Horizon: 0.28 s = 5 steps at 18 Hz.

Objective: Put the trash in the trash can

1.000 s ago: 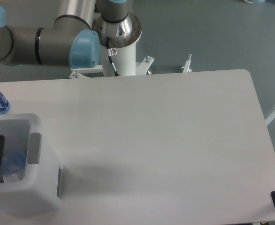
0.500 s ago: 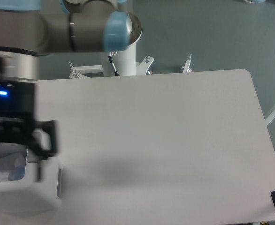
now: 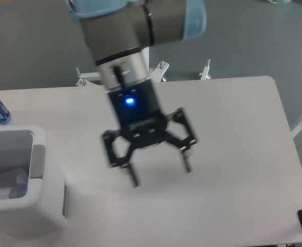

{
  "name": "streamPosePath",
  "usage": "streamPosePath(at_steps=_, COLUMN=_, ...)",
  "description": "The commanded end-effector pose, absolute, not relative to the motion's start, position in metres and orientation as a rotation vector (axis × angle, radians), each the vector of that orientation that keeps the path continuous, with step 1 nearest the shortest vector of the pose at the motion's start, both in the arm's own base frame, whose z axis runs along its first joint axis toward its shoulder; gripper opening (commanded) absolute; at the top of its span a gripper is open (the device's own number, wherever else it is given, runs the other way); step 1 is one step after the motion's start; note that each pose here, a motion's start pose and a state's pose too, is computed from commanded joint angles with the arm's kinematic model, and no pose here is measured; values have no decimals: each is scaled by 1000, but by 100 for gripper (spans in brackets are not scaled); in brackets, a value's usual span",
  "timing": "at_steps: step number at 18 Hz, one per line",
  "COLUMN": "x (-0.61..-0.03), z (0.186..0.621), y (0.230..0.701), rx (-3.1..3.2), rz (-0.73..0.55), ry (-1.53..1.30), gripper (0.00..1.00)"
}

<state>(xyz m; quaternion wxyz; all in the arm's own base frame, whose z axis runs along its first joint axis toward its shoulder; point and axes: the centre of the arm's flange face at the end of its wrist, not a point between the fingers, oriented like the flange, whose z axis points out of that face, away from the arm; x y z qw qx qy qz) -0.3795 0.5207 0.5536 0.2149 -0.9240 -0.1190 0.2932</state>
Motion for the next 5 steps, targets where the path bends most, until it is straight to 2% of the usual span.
streamPosePath(at_steps=3, x=-391, z=553, y=485, rx=-2779, rz=792, ry=-77, gripper=100)
streamPosePath(at_steps=5, x=-395, z=553, y=474, rx=-2812, rz=788, ry=-11, gripper=100)
